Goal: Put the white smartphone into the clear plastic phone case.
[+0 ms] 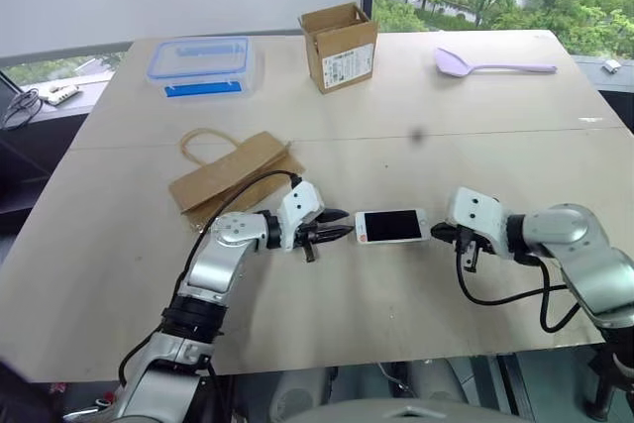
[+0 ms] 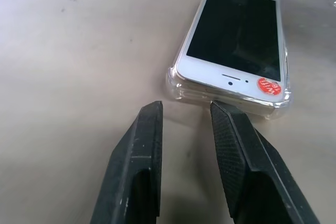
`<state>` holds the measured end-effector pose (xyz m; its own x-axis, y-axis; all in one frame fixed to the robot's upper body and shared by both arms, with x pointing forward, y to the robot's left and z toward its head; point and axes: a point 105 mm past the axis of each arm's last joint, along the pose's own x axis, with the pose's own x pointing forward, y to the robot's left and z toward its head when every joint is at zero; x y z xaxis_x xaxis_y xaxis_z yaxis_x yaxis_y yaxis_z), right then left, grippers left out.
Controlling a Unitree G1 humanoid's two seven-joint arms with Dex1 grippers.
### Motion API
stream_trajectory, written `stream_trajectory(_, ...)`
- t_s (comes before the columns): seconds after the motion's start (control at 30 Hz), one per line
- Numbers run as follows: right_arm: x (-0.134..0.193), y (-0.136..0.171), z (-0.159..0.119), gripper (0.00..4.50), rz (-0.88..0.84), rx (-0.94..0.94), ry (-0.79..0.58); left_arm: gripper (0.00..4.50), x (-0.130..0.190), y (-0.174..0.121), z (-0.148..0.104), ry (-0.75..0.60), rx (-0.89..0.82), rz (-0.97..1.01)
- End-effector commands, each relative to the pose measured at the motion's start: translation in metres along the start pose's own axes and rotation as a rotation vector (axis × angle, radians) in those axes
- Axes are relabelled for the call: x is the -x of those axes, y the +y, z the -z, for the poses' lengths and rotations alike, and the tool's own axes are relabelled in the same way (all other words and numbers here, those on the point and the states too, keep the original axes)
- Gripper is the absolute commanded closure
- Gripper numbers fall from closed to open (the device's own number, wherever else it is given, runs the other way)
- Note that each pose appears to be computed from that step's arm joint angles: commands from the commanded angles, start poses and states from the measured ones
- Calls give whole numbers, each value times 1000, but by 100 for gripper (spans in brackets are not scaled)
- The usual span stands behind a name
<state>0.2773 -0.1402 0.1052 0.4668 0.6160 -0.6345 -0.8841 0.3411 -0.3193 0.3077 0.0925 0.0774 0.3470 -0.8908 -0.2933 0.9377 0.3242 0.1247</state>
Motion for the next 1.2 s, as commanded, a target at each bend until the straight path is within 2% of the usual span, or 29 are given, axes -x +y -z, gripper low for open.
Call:
stream_trajectory(0.03, 3, 5, -12, 450, 13, -6, -85, 304, -8, -16, -21, -74, -29, 77)
stream_trajectory(0.3, 42, -12, -27, 450, 100, -171, -234, 304, 28, -23, -32, -147, 62, 12)
stream_trajectory(0.57, 26, -10, -37, 450, 46, -176, -258, 304, 41, -23, -31, -134, 75, -20)
stream_trajectory(0.8, -9, -10, -21, 450, 39, -177, -190, 304, 45, -27, -23, -121, 92, -30)
stream_trajectory(1.2, -34, 11, 9, 450, -80, -157, -3, 304, 46, -31, -20, -122, 106, -54)
